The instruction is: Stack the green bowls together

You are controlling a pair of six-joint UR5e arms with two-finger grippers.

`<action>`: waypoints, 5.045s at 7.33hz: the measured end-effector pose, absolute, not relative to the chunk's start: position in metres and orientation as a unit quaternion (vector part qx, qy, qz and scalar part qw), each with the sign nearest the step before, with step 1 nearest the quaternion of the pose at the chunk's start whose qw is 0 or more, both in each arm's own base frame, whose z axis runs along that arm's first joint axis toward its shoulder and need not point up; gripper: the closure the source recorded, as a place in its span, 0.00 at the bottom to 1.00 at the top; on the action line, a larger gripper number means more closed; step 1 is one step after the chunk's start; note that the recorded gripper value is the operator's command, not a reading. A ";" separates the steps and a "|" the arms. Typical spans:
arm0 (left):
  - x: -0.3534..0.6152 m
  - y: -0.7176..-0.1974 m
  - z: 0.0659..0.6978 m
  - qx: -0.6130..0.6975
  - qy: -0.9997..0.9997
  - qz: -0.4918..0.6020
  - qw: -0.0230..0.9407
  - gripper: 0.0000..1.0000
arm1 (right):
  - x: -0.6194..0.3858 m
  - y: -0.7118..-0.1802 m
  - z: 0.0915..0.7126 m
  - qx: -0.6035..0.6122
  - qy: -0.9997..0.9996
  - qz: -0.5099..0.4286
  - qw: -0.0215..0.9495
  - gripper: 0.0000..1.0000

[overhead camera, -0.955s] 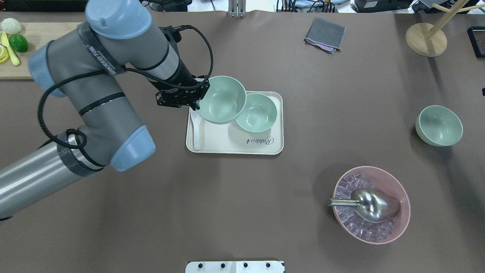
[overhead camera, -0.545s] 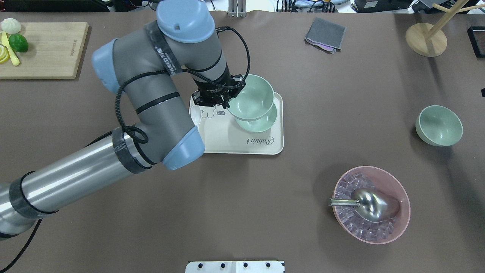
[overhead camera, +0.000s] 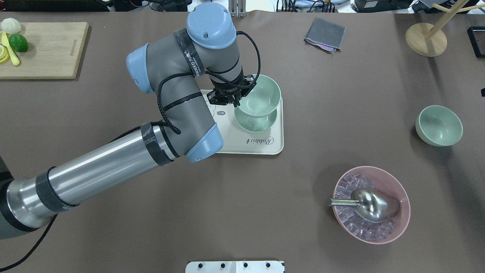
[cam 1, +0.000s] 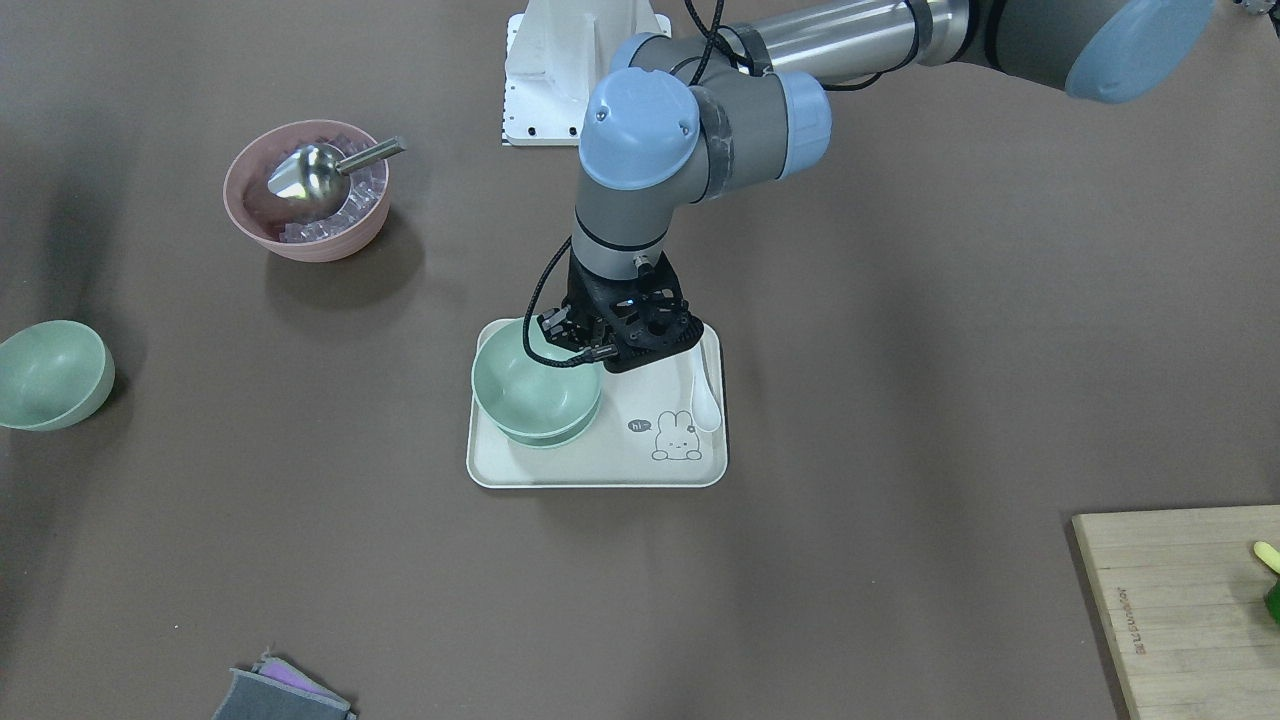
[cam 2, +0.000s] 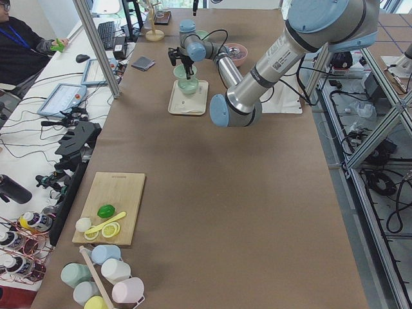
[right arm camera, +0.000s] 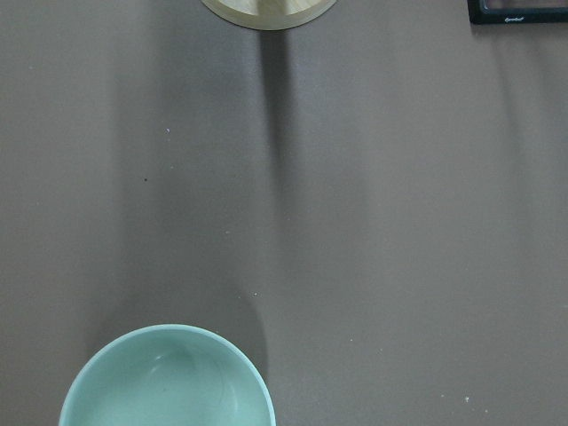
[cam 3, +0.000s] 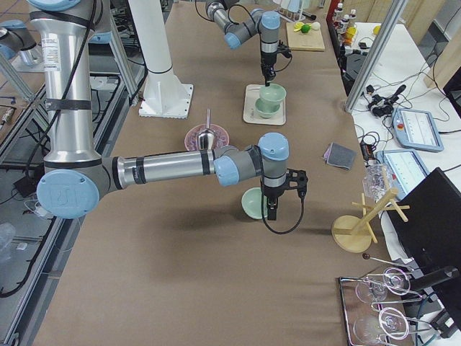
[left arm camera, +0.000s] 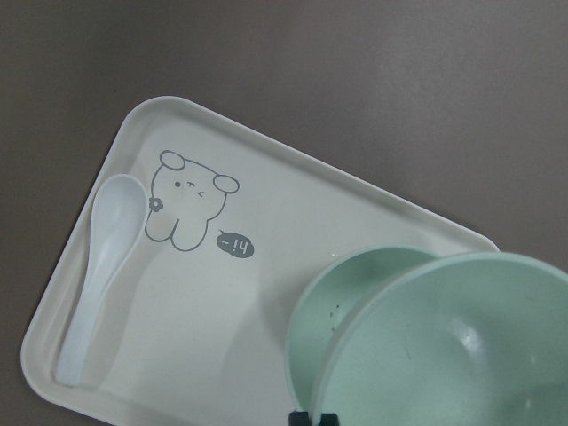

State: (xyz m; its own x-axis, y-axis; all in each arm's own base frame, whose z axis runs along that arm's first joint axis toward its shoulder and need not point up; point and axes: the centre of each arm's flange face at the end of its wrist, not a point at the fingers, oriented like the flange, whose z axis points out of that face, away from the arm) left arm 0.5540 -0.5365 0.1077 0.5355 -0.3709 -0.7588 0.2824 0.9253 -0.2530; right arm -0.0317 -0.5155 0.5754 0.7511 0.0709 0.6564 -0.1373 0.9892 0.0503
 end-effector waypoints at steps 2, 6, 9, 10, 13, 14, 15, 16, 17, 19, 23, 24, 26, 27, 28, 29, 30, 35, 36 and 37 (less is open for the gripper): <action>0.563 -0.537 0.115 -0.051 0.444 -0.184 0.875 1.00 | -0.032 -0.517 0.574 0.049 -0.349 0.055 0.934 0.00; 0.574 -0.541 0.134 -0.050 0.447 -0.179 0.875 1.00 | -0.032 -0.518 0.573 0.050 -0.349 0.055 0.934 0.00; 0.576 -0.541 0.141 -0.051 0.444 -0.178 0.877 1.00 | -0.032 -0.519 0.572 0.050 -0.349 0.055 0.934 0.00; 0.577 -0.539 0.141 -0.051 0.446 -0.176 0.876 1.00 | -0.033 -0.519 0.572 0.050 -0.349 0.055 0.934 0.00; 0.582 -0.534 0.140 -0.050 0.451 -0.171 0.875 1.00 | -0.033 -0.520 0.571 0.051 -0.349 0.055 0.934 0.00; 0.583 -0.533 0.140 -0.051 0.451 -0.170 0.875 1.00 | -0.033 -0.520 0.571 0.051 -0.349 0.056 0.934 0.00; 0.584 -0.532 0.140 -0.051 0.451 -0.169 0.875 1.00 | -0.033 -0.520 0.571 0.050 -0.349 0.056 0.934 0.00; 0.584 -0.532 0.140 -0.051 0.452 -0.169 0.874 1.00 | -0.033 -0.520 0.572 0.050 -0.349 0.056 0.934 0.00; 0.585 -0.531 0.144 -0.049 0.456 -0.167 0.873 1.00 | -0.033 -0.520 0.572 0.050 -0.349 0.056 0.934 0.00; 0.584 -0.530 0.158 -0.046 0.463 -0.164 0.870 1.00 | -0.033 -0.520 0.571 0.051 -0.349 0.056 0.934 0.00; 0.585 -0.529 0.160 -0.045 0.465 -0.163 0.869 1.00 | -0.033 -0.520 0.571 0.051 -0.350 0.056 0.934 0.00; 0.587 -0.527 0.160 -0.046 0.465 -0.162 0.869 1.00 | -0.033 -0.520 0.571 0.051 -0.350 0.056 0.934 0.00; 0.588 -0.526 0.160 -0.046 0.465 -0.162 0.869 1.00 | -0.033 -0.520 0.570 0.051 -0.350 0.056 0.934 0.00; 0.588 -0.526 0.159 -0.046 0.465 -0.162 0.869 1.00 | -0.033 -0.520 0.570 0.052 -0.350 0.055 0.934 0.00; 0.588 -0.526 0.159 -0.046 0.465 -0.164 0.869 1.00 | -0.033 -0.520 0.570 0.052 -0.350 0.055 0.934 0.00; 0.588 -0.526 0.159 -0.046 0.464 -0.166 0.869 1.00 | -0.033 -0.520 0.570 0.052 -0.350 0.055 0.934 0.00; 0.588 -0.526 0.159 -0.046 0.464 -0.167 0.869 1.00 | -0.033 -0.520 0.570 0.052 -0.350 0.055 0.934 0.00; 0.588 -0.526 0.160 -0.046 0.464 -0.168 0.869 1.00 | -0.033 -0.520 0.570 0.052 -0.350 0.055 0.934 0.00; 0.588 -0.526 0.160 -0.046 0.464 -0.168 0.869 1.00 | -0.033 -0.520 0.570 0.052 -0.350 0.055 0.934 0.00; 0.588 -0.526 0.160 -0.046 0.464 -0.168 0.868 1.00 | -0.033 -0.520 0.570 0.052 -0.350 0.055 0.934 0.00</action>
